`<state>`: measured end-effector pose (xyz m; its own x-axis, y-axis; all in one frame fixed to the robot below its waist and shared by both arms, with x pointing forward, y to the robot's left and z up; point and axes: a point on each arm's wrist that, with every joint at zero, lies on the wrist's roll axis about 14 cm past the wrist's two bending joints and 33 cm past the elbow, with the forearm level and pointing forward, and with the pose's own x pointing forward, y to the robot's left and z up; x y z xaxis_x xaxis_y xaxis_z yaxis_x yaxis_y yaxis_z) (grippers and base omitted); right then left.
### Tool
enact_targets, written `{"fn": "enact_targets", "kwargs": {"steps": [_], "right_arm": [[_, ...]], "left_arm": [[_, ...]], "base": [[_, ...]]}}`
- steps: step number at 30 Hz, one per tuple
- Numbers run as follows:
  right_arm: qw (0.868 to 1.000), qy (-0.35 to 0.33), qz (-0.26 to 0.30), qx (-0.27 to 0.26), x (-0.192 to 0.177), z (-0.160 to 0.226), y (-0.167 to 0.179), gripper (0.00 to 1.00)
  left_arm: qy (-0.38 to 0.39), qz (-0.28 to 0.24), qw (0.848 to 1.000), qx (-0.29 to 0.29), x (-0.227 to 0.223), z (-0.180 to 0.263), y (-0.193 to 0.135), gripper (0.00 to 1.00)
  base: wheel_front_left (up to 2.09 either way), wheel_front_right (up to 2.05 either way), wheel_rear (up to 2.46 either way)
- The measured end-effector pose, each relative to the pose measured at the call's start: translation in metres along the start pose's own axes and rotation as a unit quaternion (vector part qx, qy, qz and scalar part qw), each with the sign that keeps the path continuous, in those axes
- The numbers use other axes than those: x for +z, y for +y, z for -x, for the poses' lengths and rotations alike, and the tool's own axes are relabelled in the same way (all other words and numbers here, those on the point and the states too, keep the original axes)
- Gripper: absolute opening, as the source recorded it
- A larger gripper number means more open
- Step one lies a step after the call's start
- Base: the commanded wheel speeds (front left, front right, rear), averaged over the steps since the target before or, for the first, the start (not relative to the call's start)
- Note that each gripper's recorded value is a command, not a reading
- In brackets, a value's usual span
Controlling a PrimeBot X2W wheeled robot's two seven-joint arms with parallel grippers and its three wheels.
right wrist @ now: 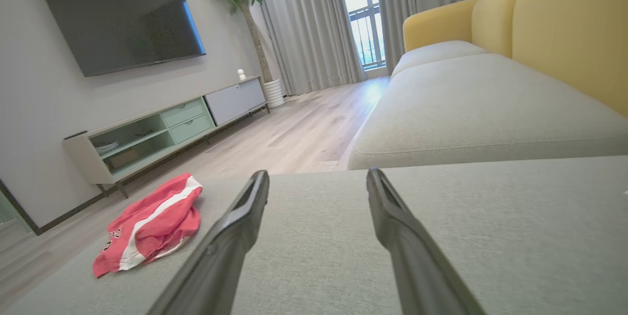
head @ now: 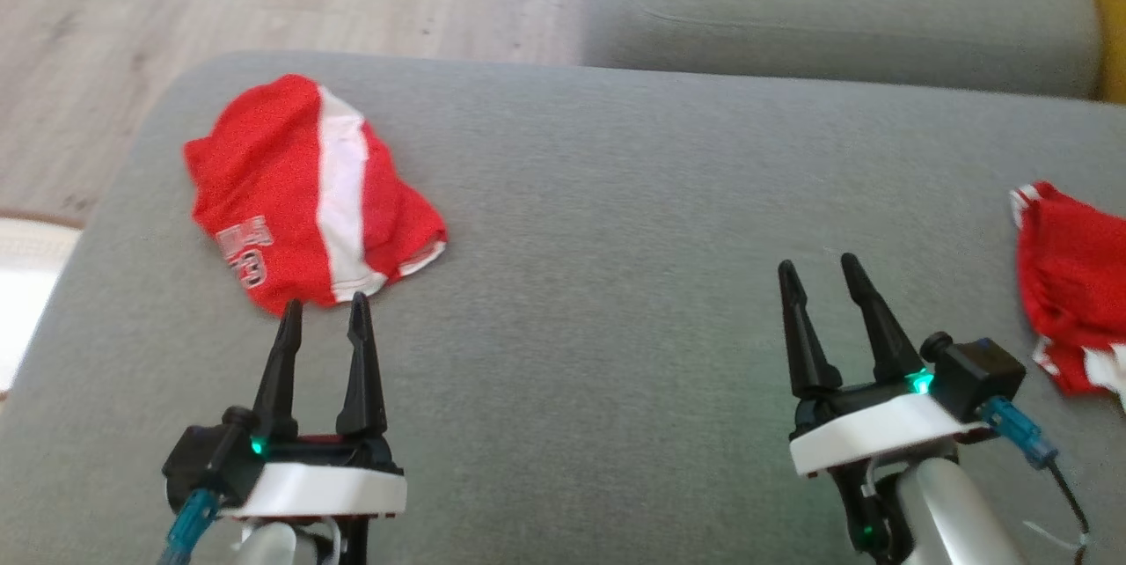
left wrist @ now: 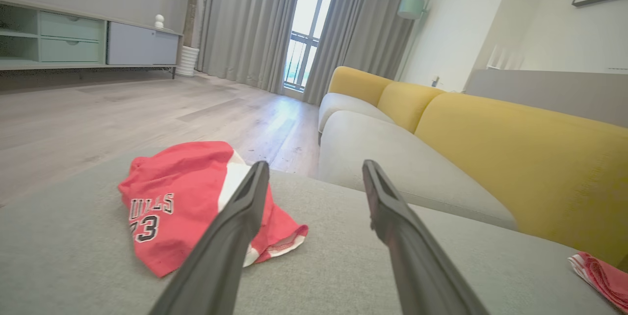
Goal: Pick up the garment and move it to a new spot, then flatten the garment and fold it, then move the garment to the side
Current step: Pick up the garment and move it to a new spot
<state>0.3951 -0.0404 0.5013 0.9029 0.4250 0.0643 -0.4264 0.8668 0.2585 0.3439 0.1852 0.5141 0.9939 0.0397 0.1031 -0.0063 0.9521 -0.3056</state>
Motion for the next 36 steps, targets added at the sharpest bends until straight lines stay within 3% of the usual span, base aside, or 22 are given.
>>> {"fn": "enact_targets", "kwargs": {"steps": [9,19,32,36], "right_arm": [[0.998,0.025,-0.007,0.053,-0.016,-0.007,0.036,1.0],[0.997,0.033,-0.01,0.074,-0.022,-0.012,0.049,1.0],[0.998,0.034,-0.016,0.055,-0.026,-0.017,0.032,1.0],[0.999,0.028,-0.002,0.037,-0.024,-0.022,0.016,1.0]], "left_arm": [[-0.019,-0.004,0.999,0.046,0.013,0.021,0.027,1.0],[-0.023,-0.007,0.998,0.066,0.016,0.029,0.039,1.0],[-0.013,-0.014,0.997,0.079,0.012,0.015,0.049,1.0],[-0.023,-0.041,0.996,0.074,0.021,-0.008,0.055,1.0]], "base": [[0.0,0.0,0.0],[0.0,0.0,0.0],[0.0,0.0,0.0],[0.0,0.0,0.0]]}}
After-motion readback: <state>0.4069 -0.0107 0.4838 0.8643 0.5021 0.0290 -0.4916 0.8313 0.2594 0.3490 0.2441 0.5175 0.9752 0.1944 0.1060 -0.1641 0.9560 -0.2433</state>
